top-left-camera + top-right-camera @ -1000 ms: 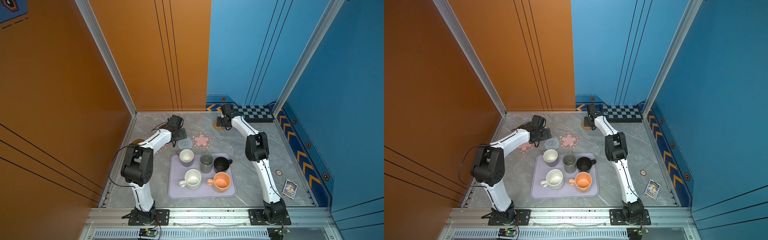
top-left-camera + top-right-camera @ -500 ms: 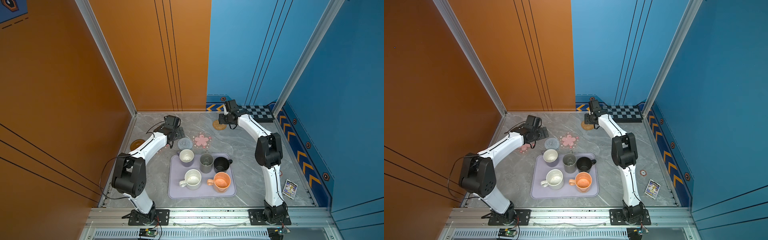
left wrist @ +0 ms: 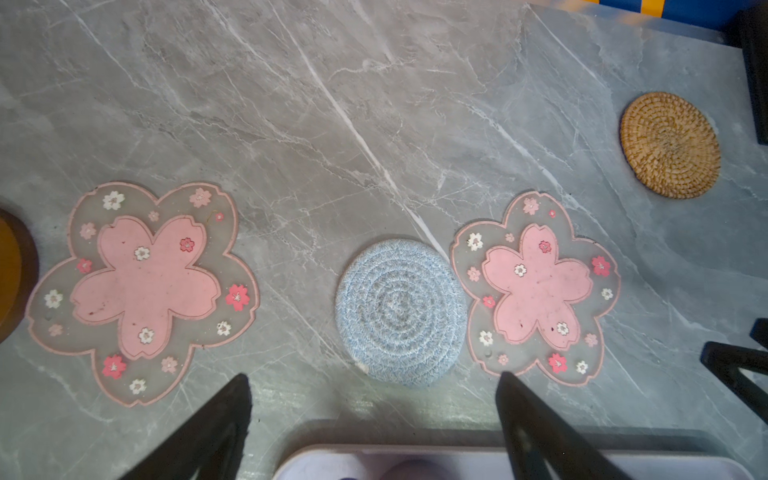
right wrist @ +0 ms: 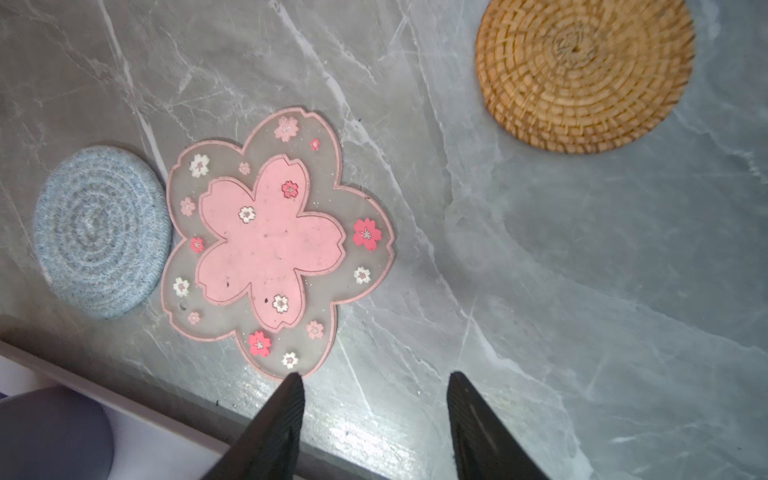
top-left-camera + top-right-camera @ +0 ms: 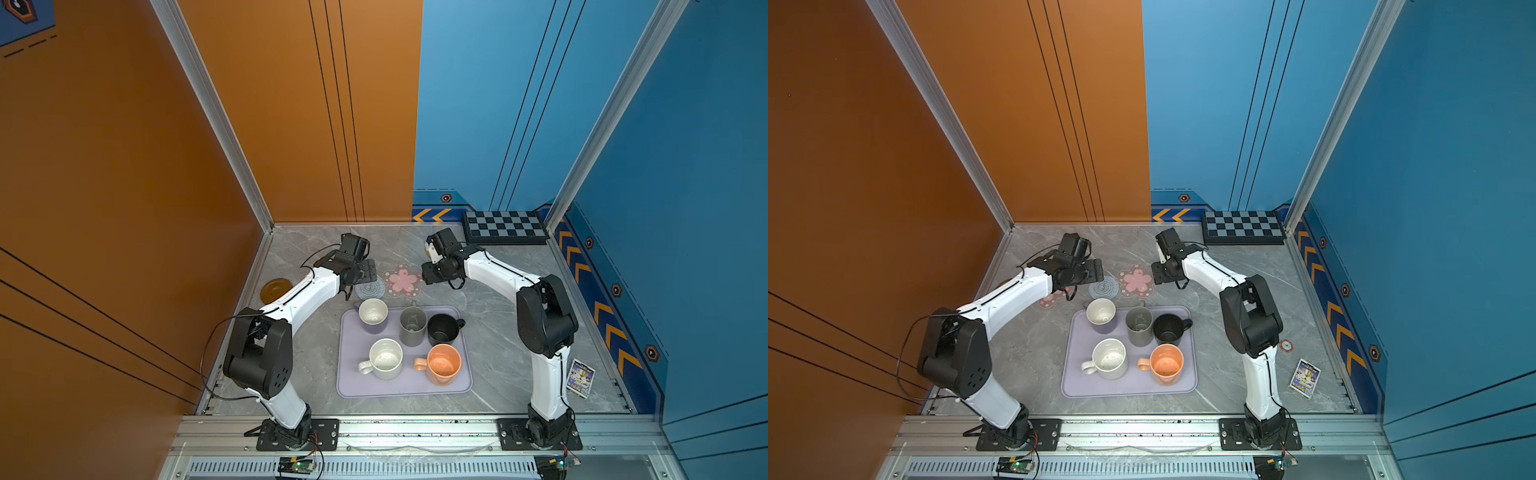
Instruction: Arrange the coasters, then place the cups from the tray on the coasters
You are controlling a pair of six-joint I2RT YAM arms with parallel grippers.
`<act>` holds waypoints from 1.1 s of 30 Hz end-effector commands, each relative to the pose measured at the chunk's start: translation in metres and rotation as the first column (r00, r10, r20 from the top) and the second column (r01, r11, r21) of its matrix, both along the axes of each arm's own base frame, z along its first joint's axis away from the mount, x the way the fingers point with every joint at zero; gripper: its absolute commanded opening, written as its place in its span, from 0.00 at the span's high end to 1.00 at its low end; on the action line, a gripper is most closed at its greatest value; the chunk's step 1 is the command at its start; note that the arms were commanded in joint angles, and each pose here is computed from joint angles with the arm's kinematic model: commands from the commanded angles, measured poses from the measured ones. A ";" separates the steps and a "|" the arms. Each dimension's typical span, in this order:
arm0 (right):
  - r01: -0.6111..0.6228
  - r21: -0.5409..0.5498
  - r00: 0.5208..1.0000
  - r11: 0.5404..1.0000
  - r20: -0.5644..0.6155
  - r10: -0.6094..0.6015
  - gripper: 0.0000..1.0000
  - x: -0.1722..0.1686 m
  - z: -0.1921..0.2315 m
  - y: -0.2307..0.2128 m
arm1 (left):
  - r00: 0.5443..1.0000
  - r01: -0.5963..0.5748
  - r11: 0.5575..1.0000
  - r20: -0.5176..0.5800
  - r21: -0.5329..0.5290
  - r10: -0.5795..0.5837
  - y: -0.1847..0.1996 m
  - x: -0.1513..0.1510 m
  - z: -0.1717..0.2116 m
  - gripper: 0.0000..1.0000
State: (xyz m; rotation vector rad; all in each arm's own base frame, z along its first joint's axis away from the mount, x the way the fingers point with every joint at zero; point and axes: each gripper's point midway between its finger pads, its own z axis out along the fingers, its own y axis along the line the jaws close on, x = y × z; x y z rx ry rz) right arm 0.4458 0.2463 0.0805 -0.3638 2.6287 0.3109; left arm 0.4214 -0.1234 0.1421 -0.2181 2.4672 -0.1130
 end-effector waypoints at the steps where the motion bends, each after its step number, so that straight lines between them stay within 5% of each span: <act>1: -0.004 0.046 1.000 0.999 0.008 0.003 0.42 -0.006 0.009 0.012 | 0.999 0.017 1.000 -0.040 -0.014 -0.018 -0.004 -0.005 -0.010 0.15; 9: 0.013 0.046 1.000 0.999 -0.022 -0.012 0.42 -0.013 -0.005 0.013 | 0.995 0.057 0.996 -0.083 -0.063 -0.063 -0.023 -0.002 -0.024 0.43; 19: 0.024 0.067 0.999 0.997 -0.037 -0.021 0.42 -0.013 -0.023 0.017 | 0.973 0.162 0.968 -0.131 -0.192 -0.189 -0.071 0.025 -0.054 0.46; 22: 0.020 0.084 0.999 0.996 -0.037 -0.017 0.42 -0.010 -0.025 0.020 | 0.971 0.172 0.965 -0.133 -0.200 -0.201 -0.079 0.032 -0.058 0.54; 33: 0.040 0.092 0.993 0.995 -0.112 -0.029 0.42 -0.007 -0.059 0.019 | 0.953 0.195 0.945 -0.178 -0.262 -0.246 -0.102 0.042 -0.082 0.53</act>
